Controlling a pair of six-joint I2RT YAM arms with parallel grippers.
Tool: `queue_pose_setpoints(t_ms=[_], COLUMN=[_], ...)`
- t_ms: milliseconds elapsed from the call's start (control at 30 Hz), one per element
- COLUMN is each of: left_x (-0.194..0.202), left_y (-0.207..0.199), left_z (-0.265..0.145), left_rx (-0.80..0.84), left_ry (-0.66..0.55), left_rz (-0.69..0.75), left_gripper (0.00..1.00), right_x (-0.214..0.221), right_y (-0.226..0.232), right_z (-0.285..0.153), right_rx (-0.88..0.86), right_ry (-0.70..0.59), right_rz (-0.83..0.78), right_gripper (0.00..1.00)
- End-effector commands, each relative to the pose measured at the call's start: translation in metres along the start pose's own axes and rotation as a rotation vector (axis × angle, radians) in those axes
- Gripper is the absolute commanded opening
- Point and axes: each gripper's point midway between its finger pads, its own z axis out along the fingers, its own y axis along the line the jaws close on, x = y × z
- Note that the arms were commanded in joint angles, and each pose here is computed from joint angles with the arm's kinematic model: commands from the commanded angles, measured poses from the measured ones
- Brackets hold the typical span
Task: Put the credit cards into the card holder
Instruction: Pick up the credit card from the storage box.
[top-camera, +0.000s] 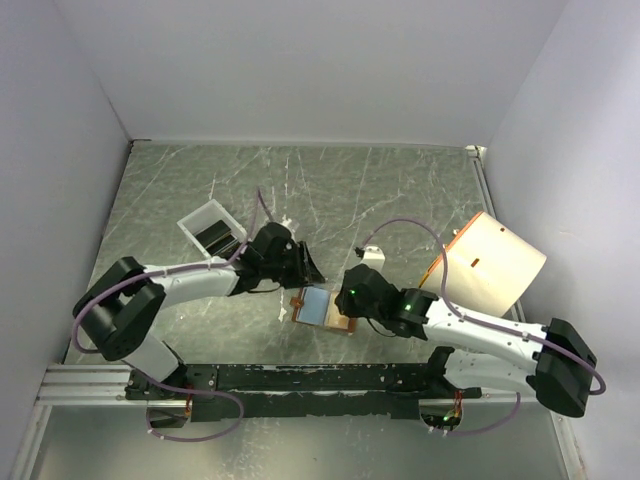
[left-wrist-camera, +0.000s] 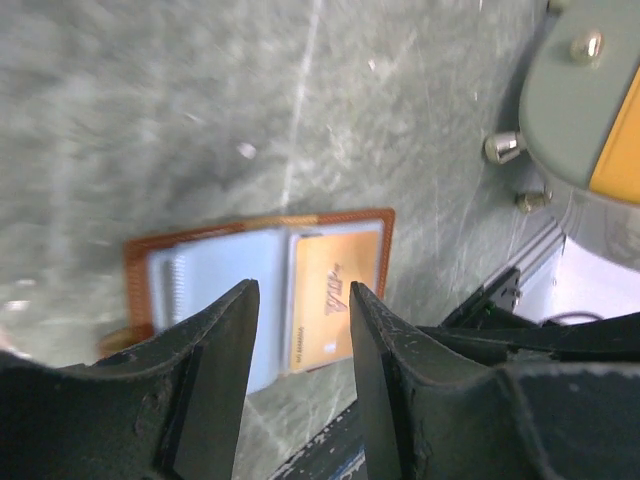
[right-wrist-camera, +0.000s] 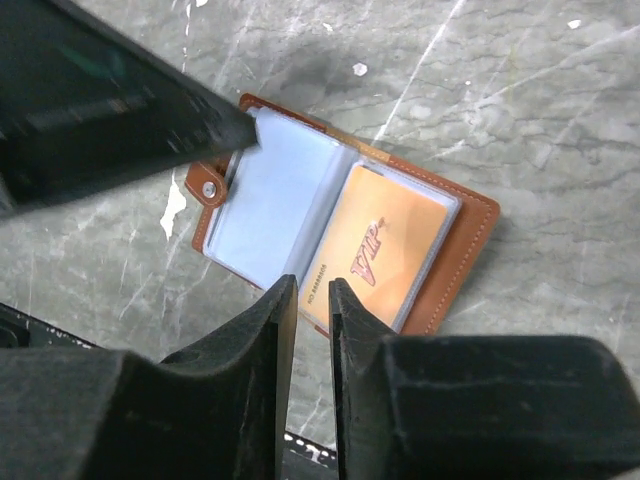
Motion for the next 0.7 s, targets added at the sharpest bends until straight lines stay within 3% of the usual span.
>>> queue_pose_setpoints(t_ms=[0, 167, 333, 467, 667], left_x=[-0.043, -0.103, -0.151, -0.165, -0.183], left_y=[0.011, 0.035, 0.065, 0.086, 0.120], left_z=[-0.032, -0.079, -0.124, -0.141, -0.165], left_rx=[-0.027, -0.158, -0.413, -0.545, -0.676], left_ry=[-0.090, -0.232, -0.311, -0.270, -0.333], left_rz=[0.024, 0.090, 0.255, 0.526, 0.684], left_gripper=[0.53, 0.54, 0.54, 0.56, 0.55], right_x=[0.003, 0.007, 0.015, 0.026, 0.030], right_y=[0.014, 0.015, 0.007, -0.001, -0.007], right_z=[0.011, 0.026, 0.036, 0.041, 0.042], right_rx=[-0.039, -0.012, 0.024, 0.041, 0.057], right_ry=[0.012, 0.030, 0.047, 0.069, 0.079], right_rz=[0.007, -0.028, -0.053, -0.066, -0.081], right_gripper=[0.22, 0.24, 0.26, 0.26, 0.26])
